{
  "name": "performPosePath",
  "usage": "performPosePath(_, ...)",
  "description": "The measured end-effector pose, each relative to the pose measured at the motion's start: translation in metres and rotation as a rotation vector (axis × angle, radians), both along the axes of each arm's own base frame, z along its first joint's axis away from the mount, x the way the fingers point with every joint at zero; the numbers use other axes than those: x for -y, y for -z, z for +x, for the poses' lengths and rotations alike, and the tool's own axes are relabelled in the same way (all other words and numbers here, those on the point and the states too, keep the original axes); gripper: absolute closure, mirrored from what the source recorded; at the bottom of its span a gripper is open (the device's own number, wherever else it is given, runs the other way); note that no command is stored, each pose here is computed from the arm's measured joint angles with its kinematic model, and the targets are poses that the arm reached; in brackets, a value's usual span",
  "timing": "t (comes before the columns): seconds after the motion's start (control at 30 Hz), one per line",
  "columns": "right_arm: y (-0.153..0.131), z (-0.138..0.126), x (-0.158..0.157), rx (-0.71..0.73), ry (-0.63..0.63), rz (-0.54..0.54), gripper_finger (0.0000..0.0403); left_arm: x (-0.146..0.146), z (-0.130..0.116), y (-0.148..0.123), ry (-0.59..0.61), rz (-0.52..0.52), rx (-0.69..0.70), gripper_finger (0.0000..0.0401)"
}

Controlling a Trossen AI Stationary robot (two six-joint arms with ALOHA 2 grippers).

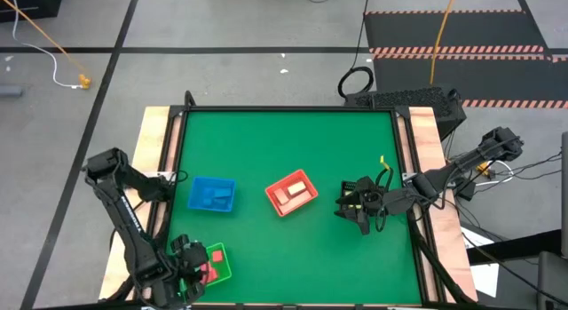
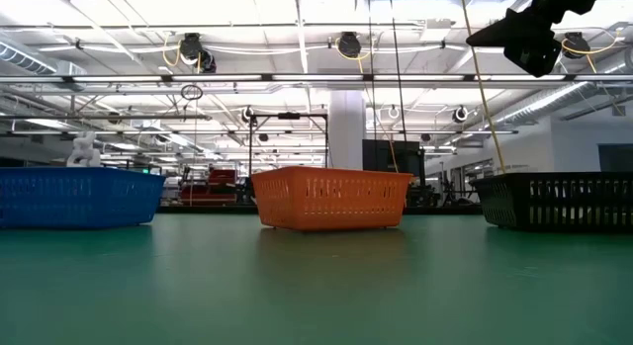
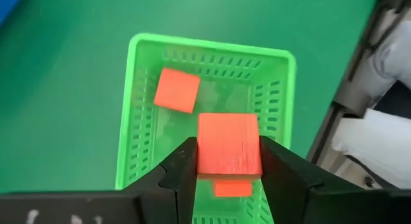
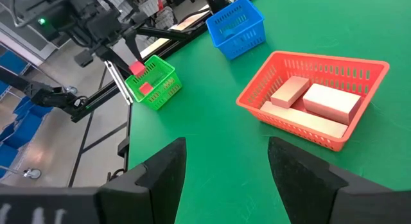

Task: Sort & place blocks by color
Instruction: Put the orange block into the green bin, then return to Home Position

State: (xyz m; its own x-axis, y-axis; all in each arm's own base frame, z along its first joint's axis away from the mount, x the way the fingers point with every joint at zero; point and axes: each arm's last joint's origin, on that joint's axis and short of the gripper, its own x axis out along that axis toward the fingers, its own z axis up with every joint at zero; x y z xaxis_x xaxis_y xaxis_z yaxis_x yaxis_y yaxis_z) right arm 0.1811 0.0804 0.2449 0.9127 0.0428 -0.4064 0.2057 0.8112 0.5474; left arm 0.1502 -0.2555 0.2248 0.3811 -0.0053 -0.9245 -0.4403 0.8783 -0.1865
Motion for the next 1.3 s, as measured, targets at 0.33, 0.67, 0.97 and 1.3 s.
performPosePath(0.33,0.0,0.0,0.0,0.0,0.0,0.0,0.0192,-0.002,0.012,0.012,-0.032,0.013,-0.055,0.0251)
performPosePath(0.67,0.0,0.0,0.0,0.0,0.0,0.0,0.0192,-0.005,0.019,0.014,-0.081,0.0,-0.074,0.0238)
performPosePath(0.97,0.0,0.0,0.0,0.0,0.0,0.0,0.0192,-0.009,0.025,0.014,-0.118,-0.006,-0.073,0.0194)
performPosePath(1.3,0.0,0.0,0.0,0.0,0.0,0.0,0.0192,-0.024,0.034,-0.002,0.117,0.139,0.037,0.0153)
